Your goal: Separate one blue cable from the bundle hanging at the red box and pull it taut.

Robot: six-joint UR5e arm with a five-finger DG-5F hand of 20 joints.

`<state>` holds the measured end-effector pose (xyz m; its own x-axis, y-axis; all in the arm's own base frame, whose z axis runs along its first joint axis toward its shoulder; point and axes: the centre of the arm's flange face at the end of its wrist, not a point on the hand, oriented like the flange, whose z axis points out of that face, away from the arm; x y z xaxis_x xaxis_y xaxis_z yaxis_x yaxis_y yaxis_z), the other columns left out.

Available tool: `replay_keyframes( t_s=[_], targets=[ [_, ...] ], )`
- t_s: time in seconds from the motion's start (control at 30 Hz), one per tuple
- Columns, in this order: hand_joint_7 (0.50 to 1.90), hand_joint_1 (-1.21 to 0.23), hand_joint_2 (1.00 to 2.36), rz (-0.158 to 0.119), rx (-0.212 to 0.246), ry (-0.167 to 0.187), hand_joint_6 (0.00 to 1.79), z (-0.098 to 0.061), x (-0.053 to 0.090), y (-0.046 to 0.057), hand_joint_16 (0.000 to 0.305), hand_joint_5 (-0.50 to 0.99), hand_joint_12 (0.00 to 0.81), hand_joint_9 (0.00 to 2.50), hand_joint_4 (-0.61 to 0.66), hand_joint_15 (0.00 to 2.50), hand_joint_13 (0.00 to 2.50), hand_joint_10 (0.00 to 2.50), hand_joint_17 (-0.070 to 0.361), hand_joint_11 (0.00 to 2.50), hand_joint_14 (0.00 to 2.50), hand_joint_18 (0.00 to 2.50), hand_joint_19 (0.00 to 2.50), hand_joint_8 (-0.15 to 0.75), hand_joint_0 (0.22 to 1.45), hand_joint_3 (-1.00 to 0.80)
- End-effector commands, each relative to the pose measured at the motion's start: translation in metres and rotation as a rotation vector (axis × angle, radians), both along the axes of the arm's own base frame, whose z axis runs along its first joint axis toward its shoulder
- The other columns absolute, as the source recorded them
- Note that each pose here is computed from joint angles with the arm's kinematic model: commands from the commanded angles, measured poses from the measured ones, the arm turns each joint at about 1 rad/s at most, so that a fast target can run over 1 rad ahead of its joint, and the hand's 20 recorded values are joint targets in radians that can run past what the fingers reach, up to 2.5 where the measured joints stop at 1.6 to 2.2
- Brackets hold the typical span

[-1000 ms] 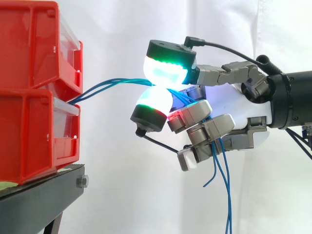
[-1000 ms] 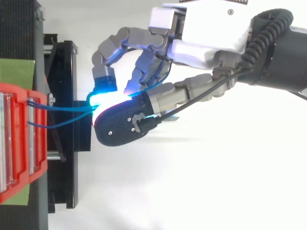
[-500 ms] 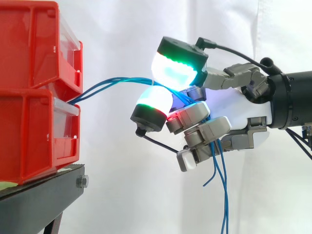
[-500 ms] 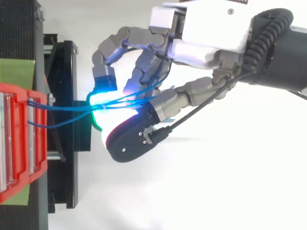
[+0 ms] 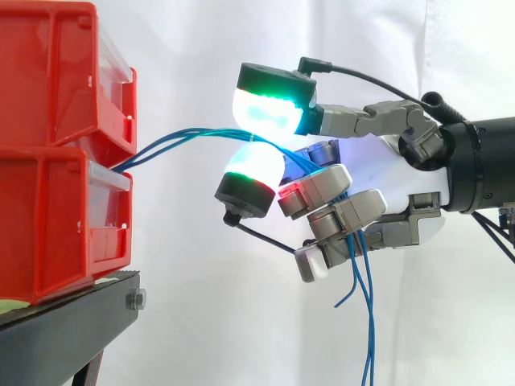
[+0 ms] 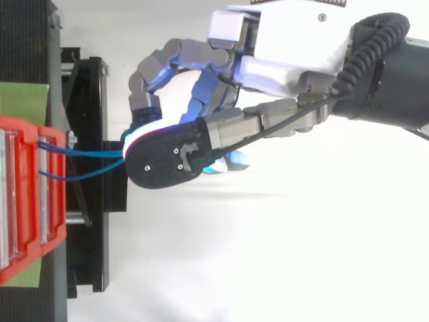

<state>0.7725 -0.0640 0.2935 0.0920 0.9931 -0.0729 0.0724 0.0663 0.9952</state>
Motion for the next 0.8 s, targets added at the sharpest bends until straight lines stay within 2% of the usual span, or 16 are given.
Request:
replay_keyframes(
  t_s=[0.0,0.1,0.2,0.3,0.4,0.53,0.63,0.77],
  targets=[
    [1.16,-0.75,1.02,0.0,0.0,0.0,0.94,0.0,0.0,0.0001,0.052,-0.16,0.336,1.23,0.13,1.67,1.4,0.15,0.116,1.6,0.18,0.91,0.83,0.348,0.63,-0.14],
    [1.2,-0.81,1.02,0.0,0.0,0.0,0.95,0.0,0.0,0.0001,0.05,-0.16,0.327,1.2,0.05,1.72,1.38,0.11,0.112,1.63,0.1,0.88,0.8,0.33,0.67,-0.14],
    [1.17,-0.86,1.02,0.0,-0.001,0.0,0.95,0.0,0.0,0.0001,0.049,-0.17,0.329,1.16,0.02,1.75,1.36,0.11,0.11,1.65,0.04,0.85,0.78,0.313,0.74,-0.29],
    [1.13,-0.86,1.0,0.0,-0.001,0.0,0.94,0.0,0.0,0.0001,0.05,-0.18,0.323,1.14,0.03,1.77,1.34,0.1,0.111,1.64,0.0,0.84,0.76,0.305,0.76,-0.47],
    [1.19,-0.87,1.0,0.0,0.0,0.003,0.94,-0.0008,-0.0004,0.0,0.049,-0.18,0.329,1.14,0.06,1.76,1.34,0.09,0.111,1.63,0.0,0.84,0.75,0.307,0.76,-0.5],
    [1.19,-0.86,1.0,0.0,-0.001,0.0,0.94,0.0,0.0,0.0001,0.048,-0.18,0.326,1.16,0.09,1.76,1.35,0.11,0.109,1.62,0.0,0.84,0.76,0.31,0.71,-0.5],
    [1.13,-0.83,1.0,0.0,0.0,0.0,0.95,0.0,0.0,0.0001,0.048,-0.17,0.328,1.16,0.09,1.76,1.36,0.12,0.108,1.63,0.0,0.84,0.77,0.32,0.68,-0.5],
    [1.05,-0.84,1.0,0.002,0.001,-0.001,0.95,0.0002,0.0003,0.0013,0.05,-0.16,0.338,1.16,0.12,1.74,1.36,0.16,0.112,1.59,0.03,0.85,0.78,0.325,0.56,-0.5]
  ],
)
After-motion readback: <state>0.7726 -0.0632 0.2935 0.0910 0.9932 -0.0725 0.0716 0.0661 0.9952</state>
